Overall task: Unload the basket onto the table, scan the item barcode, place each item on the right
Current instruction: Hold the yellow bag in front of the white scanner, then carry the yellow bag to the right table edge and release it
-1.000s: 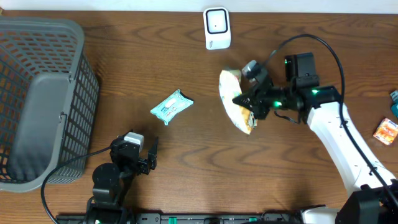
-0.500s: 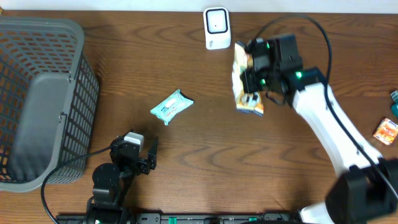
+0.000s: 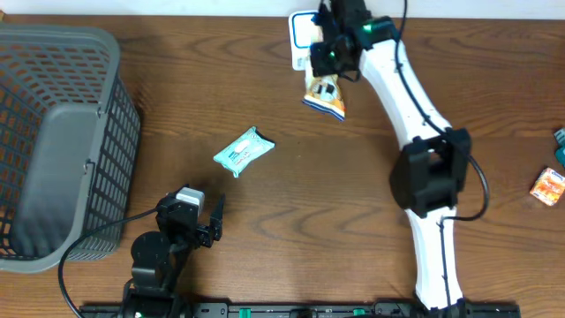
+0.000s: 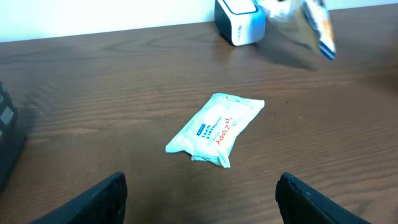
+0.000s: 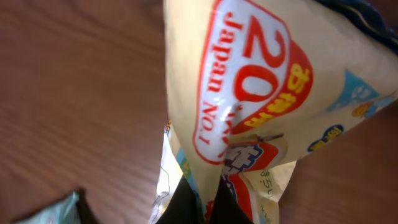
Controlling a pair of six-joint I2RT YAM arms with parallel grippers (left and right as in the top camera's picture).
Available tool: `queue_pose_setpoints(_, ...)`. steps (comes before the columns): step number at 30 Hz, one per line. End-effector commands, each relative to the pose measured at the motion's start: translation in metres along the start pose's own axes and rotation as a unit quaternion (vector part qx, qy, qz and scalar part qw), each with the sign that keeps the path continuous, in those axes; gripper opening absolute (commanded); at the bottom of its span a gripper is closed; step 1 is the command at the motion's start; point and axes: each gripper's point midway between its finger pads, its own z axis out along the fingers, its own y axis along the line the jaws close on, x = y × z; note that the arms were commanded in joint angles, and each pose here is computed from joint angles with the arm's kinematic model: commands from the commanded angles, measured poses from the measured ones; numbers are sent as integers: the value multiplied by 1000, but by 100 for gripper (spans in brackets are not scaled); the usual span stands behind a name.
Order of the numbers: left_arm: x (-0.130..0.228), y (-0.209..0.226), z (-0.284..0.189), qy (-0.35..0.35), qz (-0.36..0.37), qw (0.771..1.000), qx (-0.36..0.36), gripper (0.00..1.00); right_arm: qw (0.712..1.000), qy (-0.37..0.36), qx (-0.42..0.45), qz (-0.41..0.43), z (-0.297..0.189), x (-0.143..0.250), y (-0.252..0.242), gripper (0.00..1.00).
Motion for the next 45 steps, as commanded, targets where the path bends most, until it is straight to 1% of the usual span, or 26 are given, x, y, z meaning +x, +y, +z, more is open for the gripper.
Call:
queue_pose_setpoints(1,14,-2,1,19,-12,1000,6,77,999,-27,39,16,16,-18,-1,1)
queue_pose_setpoints(4,14,-2,1,19,-12,1000,6,77,998,-32,40,21,28,-19,-3,1)
queue_pose_setpoints(8,14,-2,1,19,-12,1000,6,77,998,-42,47,29,33,-23,-5,1)
queue_pose_setpoints(12,14,-2,1,19,-12,1000,6,77,997,-55,49,26,33,-29,-3,1)
queue_pose_setpoints(19,14,-2,1,19,-12,1000,6,77,997,-52,47,26,33,-27,2,1)
queue_pose_setpoints(23,14,-2,1,19,-12,1000,6,77,997,-53,50,27,21,-28,4,1)
queue_pose_setpoints(30,14,-2,1,19,-12,1000,6,77,984,-35,167,49,-63,-16,-46,1)
queue_pose_setpoints(33,14,-2,1,19,-12,1000,6,77,972,-9,226,62,-110,3,-75,1)
queue_pose_setpoints(35,14,-2,1,19,-12,1000,6,77,963,8,259,74,-132,15,-97,1)
queue_pose_setpoints(39,14,-2,1,19,-12,1000,6,77,936,43,327,122,-162,39,-153,1)
queue_pose_setpoints(40,14,-2,1,19,-12,1000,6,77,927,53,343,140,-168,47,-169,1)
queue_pose_setpoints(41,14,-2,1,19,-12,1000,6,77,911,69,369,172,-177,62,-198,1)
queue_pose_setpoints(45,14,-2,1,19,-12,1000,6,77,885,96,395,228,-184,92,-257,1)
